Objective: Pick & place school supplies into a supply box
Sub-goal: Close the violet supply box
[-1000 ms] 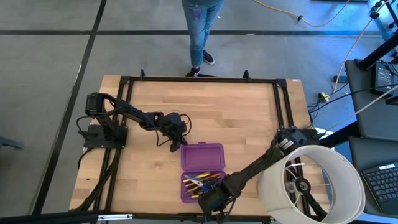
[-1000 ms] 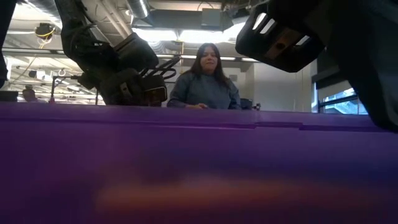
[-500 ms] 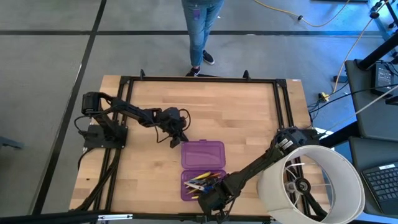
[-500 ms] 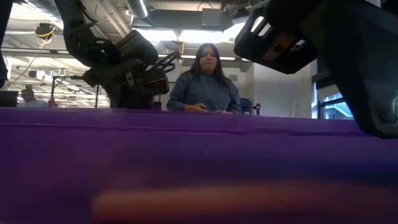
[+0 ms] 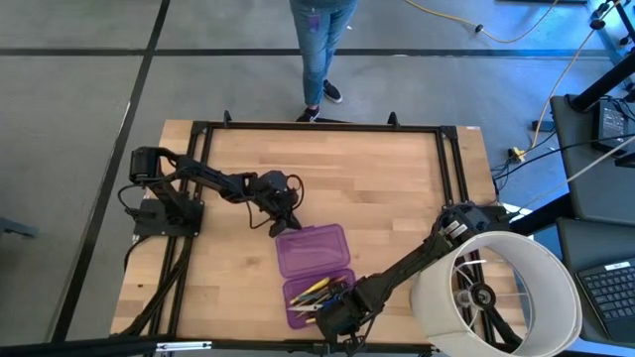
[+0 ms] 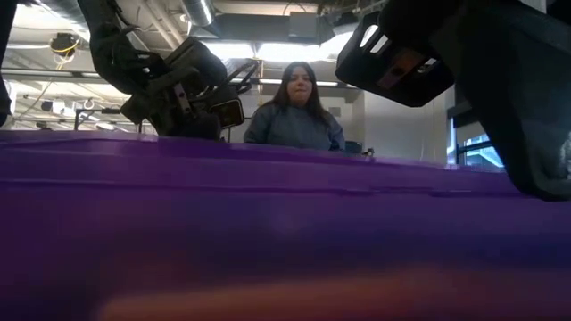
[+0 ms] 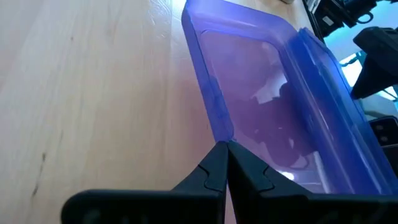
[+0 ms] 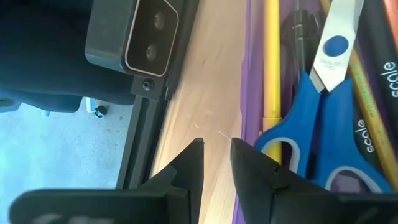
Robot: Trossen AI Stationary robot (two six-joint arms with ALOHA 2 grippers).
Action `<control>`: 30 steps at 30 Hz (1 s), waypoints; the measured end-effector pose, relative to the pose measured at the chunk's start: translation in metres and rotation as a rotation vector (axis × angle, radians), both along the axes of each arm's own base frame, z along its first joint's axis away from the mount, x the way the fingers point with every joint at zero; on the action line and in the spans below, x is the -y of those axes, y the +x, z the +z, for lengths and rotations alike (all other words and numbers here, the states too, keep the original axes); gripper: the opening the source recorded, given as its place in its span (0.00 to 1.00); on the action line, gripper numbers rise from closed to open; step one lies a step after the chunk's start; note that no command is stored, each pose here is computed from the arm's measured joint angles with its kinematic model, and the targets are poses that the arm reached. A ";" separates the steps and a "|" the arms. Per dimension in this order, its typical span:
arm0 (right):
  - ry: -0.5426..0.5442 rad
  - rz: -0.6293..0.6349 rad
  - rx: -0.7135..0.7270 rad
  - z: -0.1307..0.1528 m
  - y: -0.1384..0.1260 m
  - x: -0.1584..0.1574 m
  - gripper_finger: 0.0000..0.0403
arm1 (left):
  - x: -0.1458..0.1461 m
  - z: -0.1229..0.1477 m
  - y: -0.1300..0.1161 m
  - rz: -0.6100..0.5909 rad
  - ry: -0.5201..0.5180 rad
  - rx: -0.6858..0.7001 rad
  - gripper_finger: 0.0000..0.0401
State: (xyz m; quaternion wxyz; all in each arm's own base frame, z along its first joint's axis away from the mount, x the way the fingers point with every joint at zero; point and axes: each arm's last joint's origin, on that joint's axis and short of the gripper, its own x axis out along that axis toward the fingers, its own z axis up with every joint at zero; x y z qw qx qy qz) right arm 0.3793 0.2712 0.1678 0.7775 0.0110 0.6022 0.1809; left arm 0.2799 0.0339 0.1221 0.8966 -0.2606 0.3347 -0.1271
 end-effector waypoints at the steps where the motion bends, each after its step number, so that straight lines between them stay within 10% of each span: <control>1: 0.001 0.000 0.000 0.000 0.000 0.000 0.22 | 0.001 0.000 0.000 -0.002 0.000 0.000 0.01; 30: -0.026 -0.040 0.007 -0.002 0.001 0.001 0.22 | 0.002 0.007 0.003 -0.067 -0.051 0.083 0.01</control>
